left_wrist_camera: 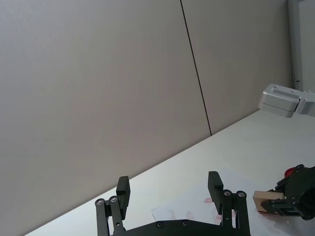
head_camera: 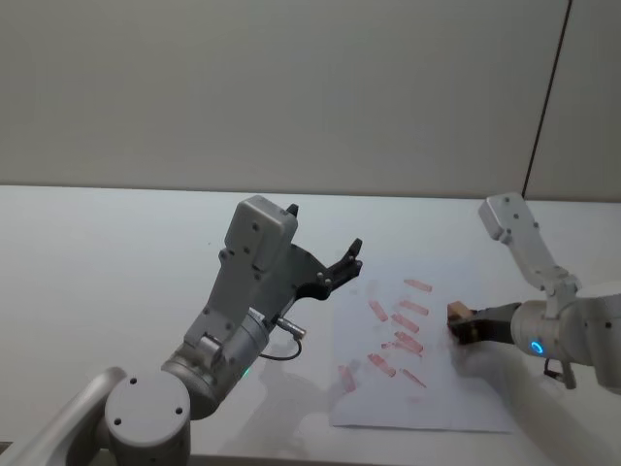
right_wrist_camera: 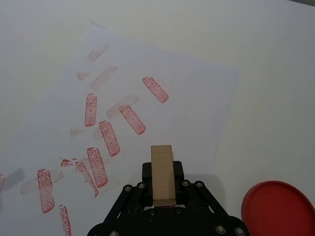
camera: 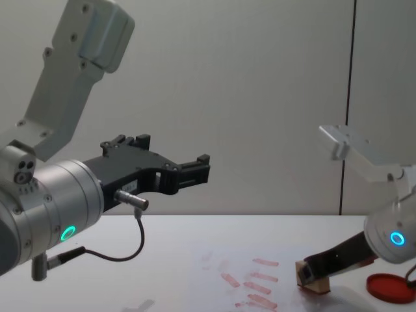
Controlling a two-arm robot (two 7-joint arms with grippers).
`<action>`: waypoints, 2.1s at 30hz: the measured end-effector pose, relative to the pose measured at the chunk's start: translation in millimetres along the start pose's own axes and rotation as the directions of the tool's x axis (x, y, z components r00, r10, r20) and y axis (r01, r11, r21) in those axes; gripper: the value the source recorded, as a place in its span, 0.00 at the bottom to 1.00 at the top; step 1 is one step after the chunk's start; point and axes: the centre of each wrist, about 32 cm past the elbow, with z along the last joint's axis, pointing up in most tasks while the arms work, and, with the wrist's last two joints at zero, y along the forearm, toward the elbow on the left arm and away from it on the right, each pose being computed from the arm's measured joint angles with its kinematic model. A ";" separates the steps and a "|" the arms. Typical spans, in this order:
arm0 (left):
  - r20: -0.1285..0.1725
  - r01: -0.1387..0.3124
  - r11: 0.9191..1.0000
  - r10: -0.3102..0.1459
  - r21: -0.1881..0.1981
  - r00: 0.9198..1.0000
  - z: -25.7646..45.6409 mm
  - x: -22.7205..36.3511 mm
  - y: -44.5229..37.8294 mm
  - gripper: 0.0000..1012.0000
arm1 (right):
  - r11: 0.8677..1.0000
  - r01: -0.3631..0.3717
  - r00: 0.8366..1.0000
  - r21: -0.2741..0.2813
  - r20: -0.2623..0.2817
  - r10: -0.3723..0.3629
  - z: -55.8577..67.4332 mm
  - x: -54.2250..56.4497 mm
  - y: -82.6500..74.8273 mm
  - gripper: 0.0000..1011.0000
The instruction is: Use the one hand to pick up the stamp and affix it onto the A4 paper.
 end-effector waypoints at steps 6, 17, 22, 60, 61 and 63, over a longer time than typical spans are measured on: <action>0.000 0.000 1.000 0.000 0.000 1.000 0.0 0.0 0.0 0.99 | 1.000 -0.001 1.000 -0.013 0.009 0.001 -1.1 -1.0 3.1 0.22; 0.000 0.000 1.000 0.000 0.000 1.000 0.0 0.0 0.0 0.99 | 1.000 -0.002 1.000 -0.020 0.019 0.003 -1.5 -2.9 7.0 0.22; 0.000 0.000 1.000 0.000 0.000 1.000 0.0 0.0 0.0 0.99 | 1.000 -0.002 1.000 -0.020 0.021 0.003 -1.9 -3.5 7.7 0.22; 0.000 0.000 1.000 0.000 0.000 1.000 0.0 0.0 0.0 0.99 | 0.999 -0.009 1.000 0.034 -0.012 0.010 -34.8 -12.8 5.9 0.22; 0.000 0.000 1.000 0.000 0.000 1.000 0.0 0.0 0.0 0.99 | 0.999 -0.009 1.000 0.037 -0.013 0.010 -35.3 -12.9 5.6 0.22; 0.000 0.000 1.000 0.000 0.000 1.000 0.0 0.0 0.0 0.99 | 0.999 -0.009 1.000 0.043 -0.015 0.009 -35.6 -12.7 4.8 0.22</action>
